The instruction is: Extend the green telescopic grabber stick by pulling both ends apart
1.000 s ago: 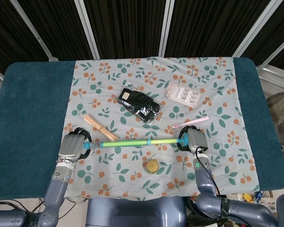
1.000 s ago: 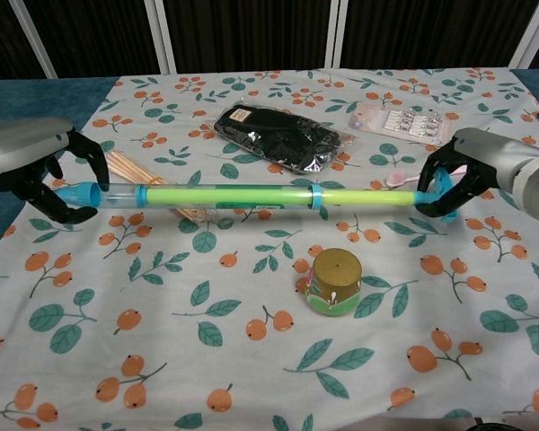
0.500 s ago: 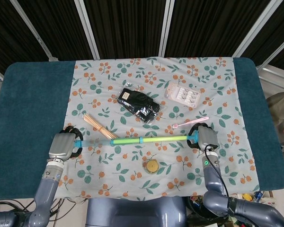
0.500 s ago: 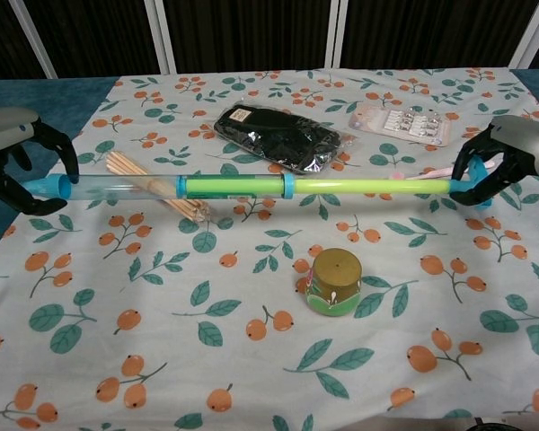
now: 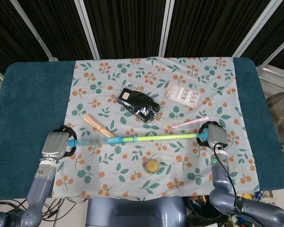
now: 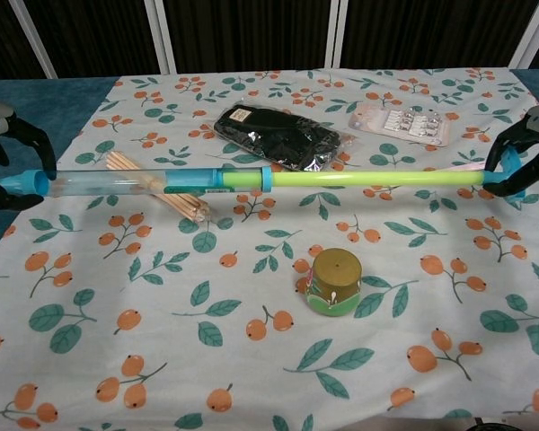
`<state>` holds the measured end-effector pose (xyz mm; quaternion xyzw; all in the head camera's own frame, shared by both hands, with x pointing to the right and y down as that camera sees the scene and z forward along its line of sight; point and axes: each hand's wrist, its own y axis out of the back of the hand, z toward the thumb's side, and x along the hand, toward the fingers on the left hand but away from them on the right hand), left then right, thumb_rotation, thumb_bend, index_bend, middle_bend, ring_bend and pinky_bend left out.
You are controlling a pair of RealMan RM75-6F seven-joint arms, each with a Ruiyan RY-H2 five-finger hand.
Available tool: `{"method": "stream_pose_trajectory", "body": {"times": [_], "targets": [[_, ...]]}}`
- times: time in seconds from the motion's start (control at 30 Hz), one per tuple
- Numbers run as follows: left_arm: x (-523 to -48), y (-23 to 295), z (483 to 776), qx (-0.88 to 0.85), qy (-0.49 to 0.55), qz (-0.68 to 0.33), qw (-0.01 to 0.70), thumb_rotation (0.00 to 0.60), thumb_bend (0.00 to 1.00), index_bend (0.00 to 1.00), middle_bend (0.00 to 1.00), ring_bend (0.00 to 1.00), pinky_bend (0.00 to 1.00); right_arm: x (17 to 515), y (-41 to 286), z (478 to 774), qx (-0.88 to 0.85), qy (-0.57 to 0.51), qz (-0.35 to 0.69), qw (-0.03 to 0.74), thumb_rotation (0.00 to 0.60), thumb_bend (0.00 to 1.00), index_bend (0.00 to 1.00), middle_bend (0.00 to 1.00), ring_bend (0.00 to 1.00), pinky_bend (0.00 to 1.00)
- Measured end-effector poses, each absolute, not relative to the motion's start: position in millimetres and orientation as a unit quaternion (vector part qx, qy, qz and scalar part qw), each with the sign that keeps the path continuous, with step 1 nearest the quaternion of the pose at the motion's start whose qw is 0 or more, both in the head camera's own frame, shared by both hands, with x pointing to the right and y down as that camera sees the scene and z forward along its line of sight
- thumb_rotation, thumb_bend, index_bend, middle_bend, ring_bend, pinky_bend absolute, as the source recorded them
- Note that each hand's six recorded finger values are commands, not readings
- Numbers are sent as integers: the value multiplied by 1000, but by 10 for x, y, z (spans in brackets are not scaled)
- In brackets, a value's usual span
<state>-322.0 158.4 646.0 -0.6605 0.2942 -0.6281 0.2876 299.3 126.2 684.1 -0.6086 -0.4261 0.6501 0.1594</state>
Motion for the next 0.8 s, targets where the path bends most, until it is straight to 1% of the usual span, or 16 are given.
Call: {"method": "stream_pose_trajectory", "body": {"times": [0.37,0.8], "targets": [[-3276,1532,6412,-656,293,-629,296,600,413,550,288,142,275,3135,1233,6811,-598,-433,655,159,600,459,711,258,153,206],[-3293,1534,6428,-655,291,-631,297,600,413,541,287,142,271,3252,1233,6793,-590,-434,662,160,600,459,711,258,153,206]]}}
